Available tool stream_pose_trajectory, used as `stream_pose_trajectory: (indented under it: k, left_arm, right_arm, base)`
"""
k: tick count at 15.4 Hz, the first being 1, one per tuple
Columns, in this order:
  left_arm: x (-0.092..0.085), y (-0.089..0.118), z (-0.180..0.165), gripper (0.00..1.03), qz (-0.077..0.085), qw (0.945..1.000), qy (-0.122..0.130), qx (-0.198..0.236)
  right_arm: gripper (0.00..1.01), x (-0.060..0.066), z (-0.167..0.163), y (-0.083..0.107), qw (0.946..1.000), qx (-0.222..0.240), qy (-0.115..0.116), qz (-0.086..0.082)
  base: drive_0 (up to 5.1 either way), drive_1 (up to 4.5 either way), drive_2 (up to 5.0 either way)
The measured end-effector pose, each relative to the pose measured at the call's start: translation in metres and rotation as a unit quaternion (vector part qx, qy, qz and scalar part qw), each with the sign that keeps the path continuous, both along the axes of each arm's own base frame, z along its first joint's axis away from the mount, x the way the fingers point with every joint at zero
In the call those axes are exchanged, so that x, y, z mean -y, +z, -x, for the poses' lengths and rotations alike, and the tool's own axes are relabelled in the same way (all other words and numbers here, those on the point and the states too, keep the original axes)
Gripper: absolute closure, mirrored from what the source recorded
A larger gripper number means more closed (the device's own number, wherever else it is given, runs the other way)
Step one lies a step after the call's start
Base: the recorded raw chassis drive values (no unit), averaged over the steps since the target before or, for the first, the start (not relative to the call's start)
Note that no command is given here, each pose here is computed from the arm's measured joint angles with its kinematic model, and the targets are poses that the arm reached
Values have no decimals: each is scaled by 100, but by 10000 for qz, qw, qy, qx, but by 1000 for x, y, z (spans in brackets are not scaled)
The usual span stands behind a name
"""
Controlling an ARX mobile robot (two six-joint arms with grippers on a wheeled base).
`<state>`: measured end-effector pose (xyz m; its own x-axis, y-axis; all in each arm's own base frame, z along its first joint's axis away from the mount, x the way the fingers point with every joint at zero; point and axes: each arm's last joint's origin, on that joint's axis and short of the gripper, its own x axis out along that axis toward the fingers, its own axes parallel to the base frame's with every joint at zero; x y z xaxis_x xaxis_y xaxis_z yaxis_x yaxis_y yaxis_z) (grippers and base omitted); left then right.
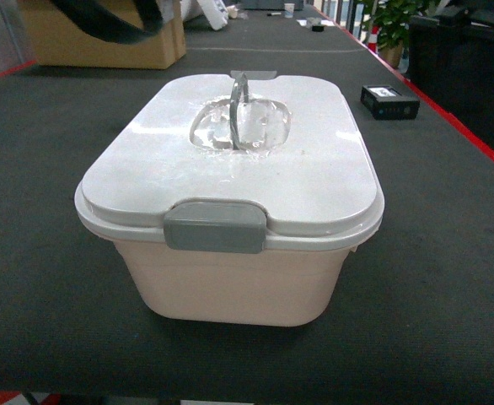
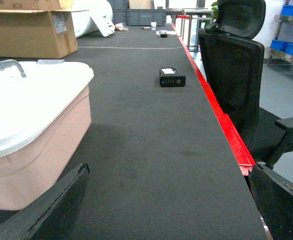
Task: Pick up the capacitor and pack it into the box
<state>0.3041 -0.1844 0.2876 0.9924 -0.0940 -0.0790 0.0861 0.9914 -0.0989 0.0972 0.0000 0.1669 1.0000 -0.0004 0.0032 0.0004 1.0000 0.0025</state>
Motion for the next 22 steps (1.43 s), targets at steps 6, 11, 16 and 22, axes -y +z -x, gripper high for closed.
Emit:
stream_pose_trajectory:
  k: [6,11,16,22]
  left_arm:
    - [-76,-15,79,5,-109,9959,806,405]
    - [-81,-23,84,5,-141,9958,846,329]
    - [-132,-60,117,57,-397,9971,515,396]
    - [-166,-96,154,101,-405,9974,468,364]
  right_arm:
    - [3,0,0,0,10000,0,-2,0]
    - [3,0,0,0,10000,0,2,0]
    - [3,0,0,0,10000,0,0,0]
    - [3,0,0,0,10000,0,0,0]
  base:
    - [0,0,0]
    - [0,0,0]
    - [0,0,0]
    - [0,0,0]
